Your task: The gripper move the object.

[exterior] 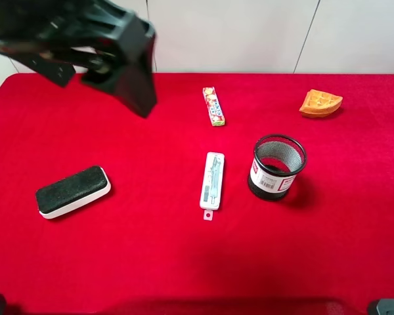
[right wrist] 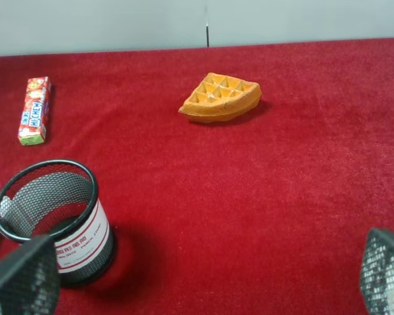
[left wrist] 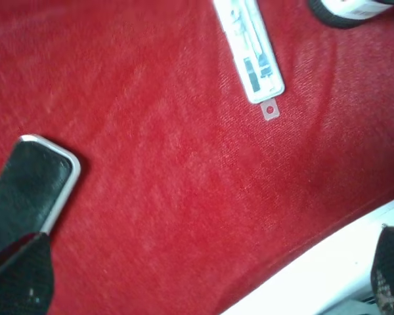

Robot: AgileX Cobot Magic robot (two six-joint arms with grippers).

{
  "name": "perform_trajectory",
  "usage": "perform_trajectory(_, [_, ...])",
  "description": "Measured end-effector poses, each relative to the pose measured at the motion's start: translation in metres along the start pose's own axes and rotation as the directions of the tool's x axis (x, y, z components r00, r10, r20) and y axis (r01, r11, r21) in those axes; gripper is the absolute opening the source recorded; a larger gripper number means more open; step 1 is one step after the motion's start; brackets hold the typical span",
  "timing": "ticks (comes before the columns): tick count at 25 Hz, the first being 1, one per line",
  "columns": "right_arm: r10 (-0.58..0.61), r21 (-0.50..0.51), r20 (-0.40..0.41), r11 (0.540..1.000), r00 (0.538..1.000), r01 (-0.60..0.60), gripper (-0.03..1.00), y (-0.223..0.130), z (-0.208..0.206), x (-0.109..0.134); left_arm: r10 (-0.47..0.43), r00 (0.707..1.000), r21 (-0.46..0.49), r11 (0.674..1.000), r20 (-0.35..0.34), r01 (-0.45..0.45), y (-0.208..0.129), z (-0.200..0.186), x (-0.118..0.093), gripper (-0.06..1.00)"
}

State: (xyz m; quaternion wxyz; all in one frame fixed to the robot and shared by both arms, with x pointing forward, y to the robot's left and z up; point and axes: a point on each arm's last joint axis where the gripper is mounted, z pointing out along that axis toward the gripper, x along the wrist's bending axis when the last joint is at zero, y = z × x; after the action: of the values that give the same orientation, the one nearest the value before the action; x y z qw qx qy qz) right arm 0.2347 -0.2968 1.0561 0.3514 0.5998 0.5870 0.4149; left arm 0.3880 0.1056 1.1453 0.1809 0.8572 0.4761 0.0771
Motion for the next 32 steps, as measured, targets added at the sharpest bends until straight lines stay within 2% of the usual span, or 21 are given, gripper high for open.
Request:
perform_trajectory(4, [0.000,0.000,0.000,1.000,1.000,0.000,0.69,0.000,0.000,0.000,0.134,0.991,-0.064,0.989,0.018,-0.133,-0.009,-0.021,0.006,0.96])
perform_trajectory(12, [0.000,0.000,0.000,1.000,1.000,0.000,0.69,0.000,0.000,0.000,0.182,0.983,-0.124,0.976,0.028,-0.177,-0.017,-0.040,0.012,0.99])
perform_trajectory(19, [0.000,0.000,0.000,1.000,1.000,0.000,0.69,0.000,0.000,0.000,0.189,0.982,-0.149,0.971,0.007,-0.186,-0.026,-0.046,0.018,0.99])
perform_trajectory(27, [0.000,0.000,0.000,1.000,1.000,0.000,0.69,0.000,0.000,0.000,0.181,0.982,-0.255,0.948,-0.052,-0.189,-0.070,-0.071,0.047,0.99])
perform_trajectory(31, [0.000,0.000,0.000,1.000,1.000,0.000,0.69,0.000,0.000,0.000,0.135,0.988,-0.276,0.949,-0.080,-0.152,-0.085,-0.073,0.061,0.99])
perform_trajectory(32, [0.000,0.000,0.000,1.000,1.000,0.000,0.69,0.000,0.000,0.000,0.085,0.991,-0.281,0.953,-0.101,-0.110,-0.096,-0.072,0.071,0.99])
